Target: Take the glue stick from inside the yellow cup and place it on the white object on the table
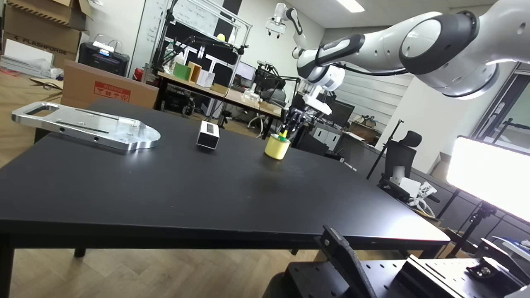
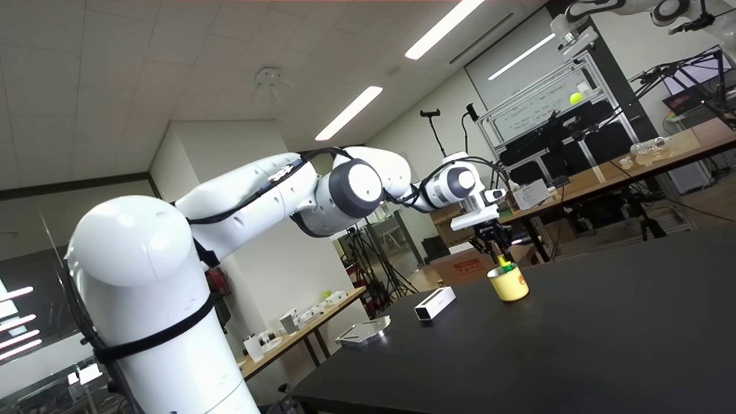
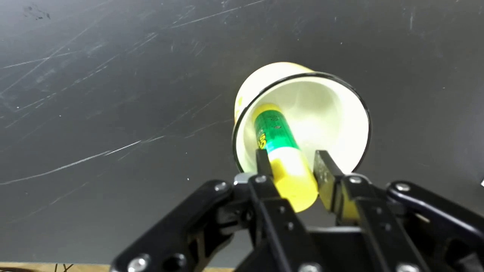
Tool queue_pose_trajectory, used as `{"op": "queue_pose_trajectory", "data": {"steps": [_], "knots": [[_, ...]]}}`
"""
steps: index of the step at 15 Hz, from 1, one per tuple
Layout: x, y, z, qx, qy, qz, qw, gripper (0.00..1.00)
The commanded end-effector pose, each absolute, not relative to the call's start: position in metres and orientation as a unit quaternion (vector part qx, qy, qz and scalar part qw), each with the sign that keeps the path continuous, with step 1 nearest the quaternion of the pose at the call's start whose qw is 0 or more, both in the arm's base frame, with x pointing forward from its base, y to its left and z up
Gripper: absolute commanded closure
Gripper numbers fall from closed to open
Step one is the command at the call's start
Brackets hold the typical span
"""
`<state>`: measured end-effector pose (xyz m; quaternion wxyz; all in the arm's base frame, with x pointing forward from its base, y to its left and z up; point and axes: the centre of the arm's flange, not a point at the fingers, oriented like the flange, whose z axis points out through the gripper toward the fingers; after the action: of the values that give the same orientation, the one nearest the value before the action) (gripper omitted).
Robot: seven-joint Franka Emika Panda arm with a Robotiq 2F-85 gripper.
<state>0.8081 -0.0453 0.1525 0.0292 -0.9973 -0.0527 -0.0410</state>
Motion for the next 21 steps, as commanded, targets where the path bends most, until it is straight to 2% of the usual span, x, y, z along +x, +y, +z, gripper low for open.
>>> {"op": "queue_pose_trajectory", "data": {"steps": [1,11,17,21], "knots": [[0.854,-0.043,0.166,-0.998,-0.040,-0.041,0.012,0.92],[0.813,0.026,0.291,-0.992,-0.124,-0.022,0.008,0.92],[0.800,0.118,0.293,-0.969,-0.240,-0.055,-0.008,0.92],[0.783,0.187,0.281,-0.945,-0.320,-0.071,0.012,0.92]]}}
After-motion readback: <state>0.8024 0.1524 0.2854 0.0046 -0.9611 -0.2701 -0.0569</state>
